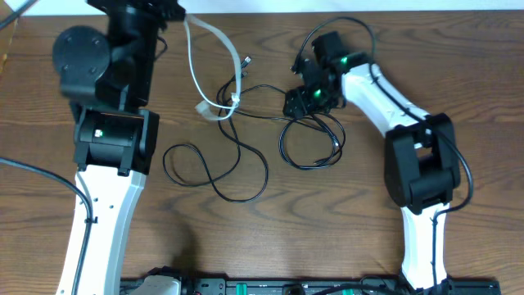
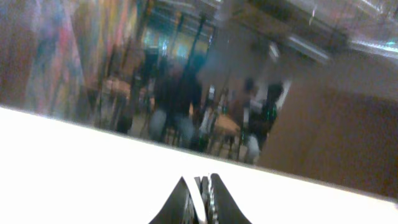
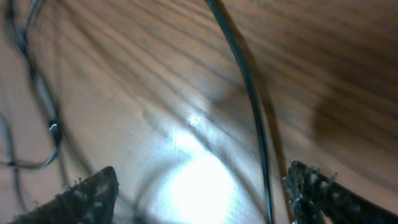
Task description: Untangle cables
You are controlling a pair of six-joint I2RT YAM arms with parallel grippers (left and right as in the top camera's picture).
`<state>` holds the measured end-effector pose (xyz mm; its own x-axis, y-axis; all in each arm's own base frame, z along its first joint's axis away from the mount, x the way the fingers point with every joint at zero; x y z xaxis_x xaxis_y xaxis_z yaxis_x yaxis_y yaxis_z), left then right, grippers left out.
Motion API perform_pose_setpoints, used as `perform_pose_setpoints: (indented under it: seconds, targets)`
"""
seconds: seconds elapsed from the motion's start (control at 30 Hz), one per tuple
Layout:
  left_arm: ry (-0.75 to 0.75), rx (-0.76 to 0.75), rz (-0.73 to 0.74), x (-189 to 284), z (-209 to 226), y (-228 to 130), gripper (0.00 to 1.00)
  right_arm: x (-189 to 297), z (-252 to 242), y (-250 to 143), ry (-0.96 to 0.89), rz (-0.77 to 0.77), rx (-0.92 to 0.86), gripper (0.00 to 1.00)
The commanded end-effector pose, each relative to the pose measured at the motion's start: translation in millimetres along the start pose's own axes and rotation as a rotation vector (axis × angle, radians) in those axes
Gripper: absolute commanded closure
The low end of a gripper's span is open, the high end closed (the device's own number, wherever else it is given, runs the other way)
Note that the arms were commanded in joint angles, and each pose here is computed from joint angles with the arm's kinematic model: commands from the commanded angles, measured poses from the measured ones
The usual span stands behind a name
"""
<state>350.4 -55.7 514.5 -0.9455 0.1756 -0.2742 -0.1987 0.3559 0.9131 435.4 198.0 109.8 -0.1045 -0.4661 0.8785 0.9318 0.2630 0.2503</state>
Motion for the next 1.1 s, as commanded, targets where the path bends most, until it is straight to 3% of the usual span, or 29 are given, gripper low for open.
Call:
perform_pose_setpoints:
  seconds: [0.0, 0.17, 0.27, 0.43, 0.6, 0.83, 1.07]
  targets:
    - [-0.018, -0.015, 0.115, 4, -1, -14, 0.93, 101, 23, 27, 0.065, -0.185, 0.061, 0.11]
    - [0.015, -0.005, 0.239, 7, 5, -35, 0.92, 170, 41, 20, 0.1, -0.281, 0.141, 0.01]
    - [0.001, 0.002, 0.296, 10, 5, -44, 0.92, 187, 47, 16, 0.086, -0.316, 0.226, 0.01]
    - [-0.194, 0.046, 0.421, 8, -11, -67, 0.92, 190, 52, 18, 0.115, -0.339, 0.28, 0.01]
    - [-0.32, 0.111, 0.508, 3, -19, -88, 0.93, 196, 74, 21, 0.295, -0.384, 0.39, 0.03]
    - [-0.302, 0.244, 0.605, -3, -15, -111, 0.92, 210, 97, 24, 0.525, -0.452, 0.504, 0.03]
    - [-0.242, 0.286, 0.741, 2, -7, -140, 0.93, 206, 96, 26, 0.47, -0.457, 0.505, 0.03]
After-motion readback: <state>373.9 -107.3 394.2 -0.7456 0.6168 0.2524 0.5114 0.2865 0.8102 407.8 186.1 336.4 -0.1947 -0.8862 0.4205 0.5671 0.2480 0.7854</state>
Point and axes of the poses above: each gripper's point midway between its finger pads, its own x axis back along the fingers, its own z axis along the line the jaws close on, y = z × x, the point moved 7 cm from there along x, back along the fingers, and after that the axes turned 4 degrees about -x, right-handed, at the moved point
